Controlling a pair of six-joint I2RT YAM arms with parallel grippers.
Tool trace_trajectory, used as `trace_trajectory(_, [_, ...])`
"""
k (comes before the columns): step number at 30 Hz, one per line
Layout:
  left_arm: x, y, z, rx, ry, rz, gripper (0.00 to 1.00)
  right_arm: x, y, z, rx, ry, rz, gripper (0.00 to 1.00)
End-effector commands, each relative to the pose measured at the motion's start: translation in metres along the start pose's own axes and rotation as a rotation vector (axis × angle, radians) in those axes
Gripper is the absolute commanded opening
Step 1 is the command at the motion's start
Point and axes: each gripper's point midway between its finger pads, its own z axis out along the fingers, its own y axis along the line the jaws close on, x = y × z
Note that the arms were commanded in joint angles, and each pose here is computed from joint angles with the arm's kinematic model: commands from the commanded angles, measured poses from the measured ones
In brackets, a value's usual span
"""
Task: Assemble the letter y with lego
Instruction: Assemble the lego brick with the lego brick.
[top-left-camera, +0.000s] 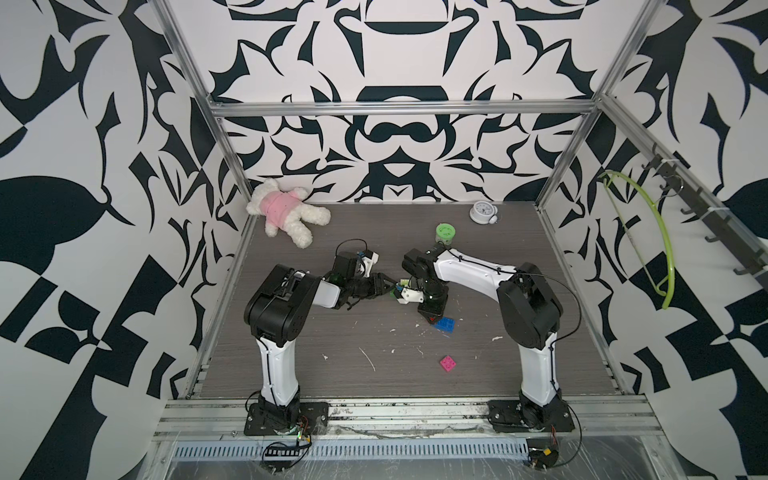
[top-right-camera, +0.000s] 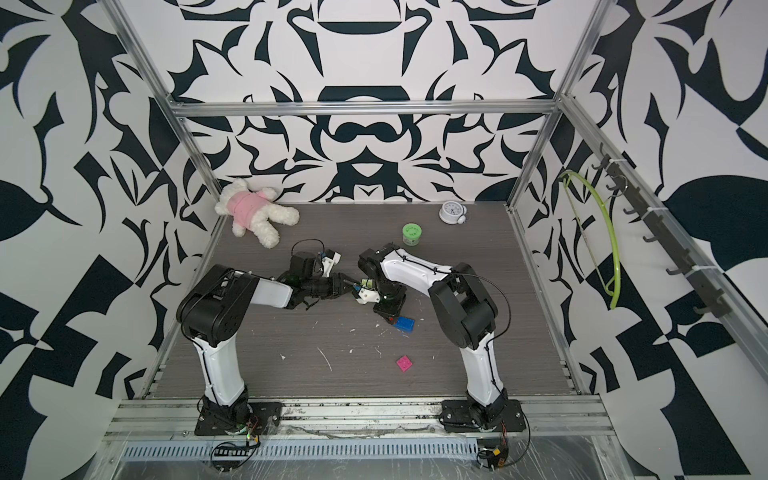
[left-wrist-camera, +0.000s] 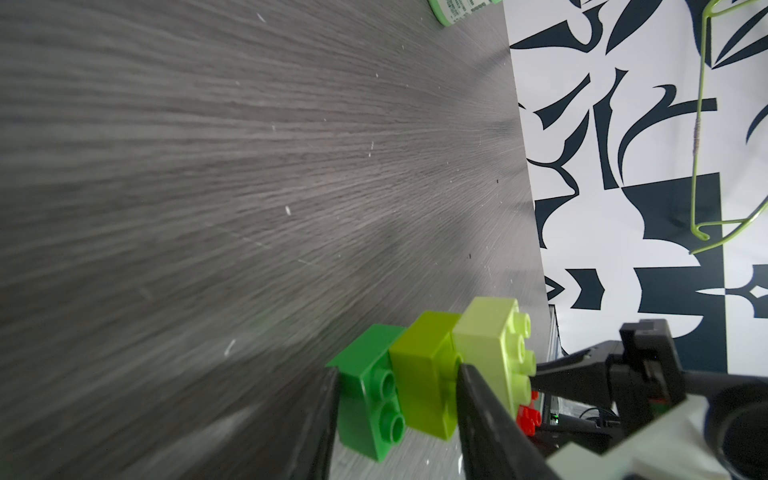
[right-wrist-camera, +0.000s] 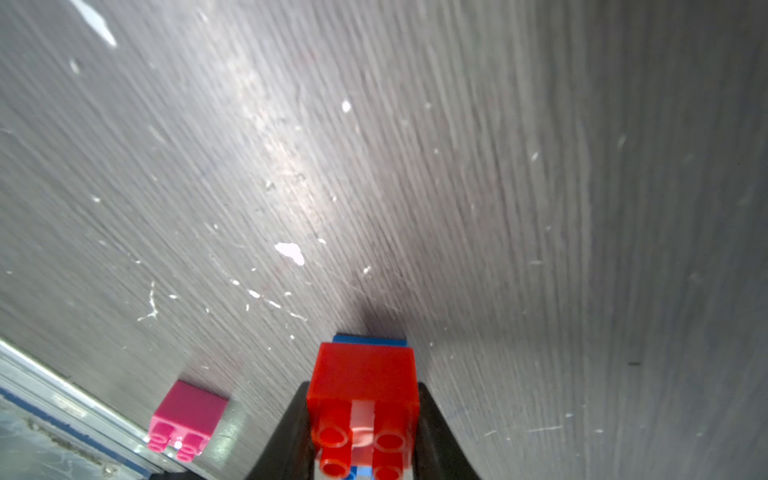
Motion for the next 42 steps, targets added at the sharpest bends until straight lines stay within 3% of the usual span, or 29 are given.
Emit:
trace_trajectory(1, [0.11, 0.119, -0.021, -0.452, 0.237, -0.313, 0.49, -0.023, -0.006, 0.026, -0.005, -0.051, -0.068, 0.0])
trace_trajectory(9, [0.111, 0.12, -0.02, -0.45, 0.24, -0.317, 0.48, -0.004, -0.011, 0.024, 0.035, -0.009, 0.008, 0.0])
trace_trajectory(18, [0.111, 0.121, -0.021, -0.452, 0.239, -0.317, 0.49, -0.038, -0.001, 0.017, 0.007, -0.122, -0.21, 0.0])
trace_trajectory(24, [0.111, 0.12, -0.021, -0.453, 0.237, -0.316, 0.49, -0.059, -0.001, 0.015, -0.005, -0.203, -0.254, 0.0])
trace_trajectory(30, [0.111, 0.12, -0.021, -0.452, 0.237, -0.316, 0.48, -0.051, -0.002, 0.025, -0.005, -0.156, -0.237, 0.0])
trace_trajectory(42, [0.11, 0.12, -0.021, -0.452, 0.236, -0.315, 0.48, -0.064, -0.004, -0.021, 0.056, -0.273, -0.206, 0.33])
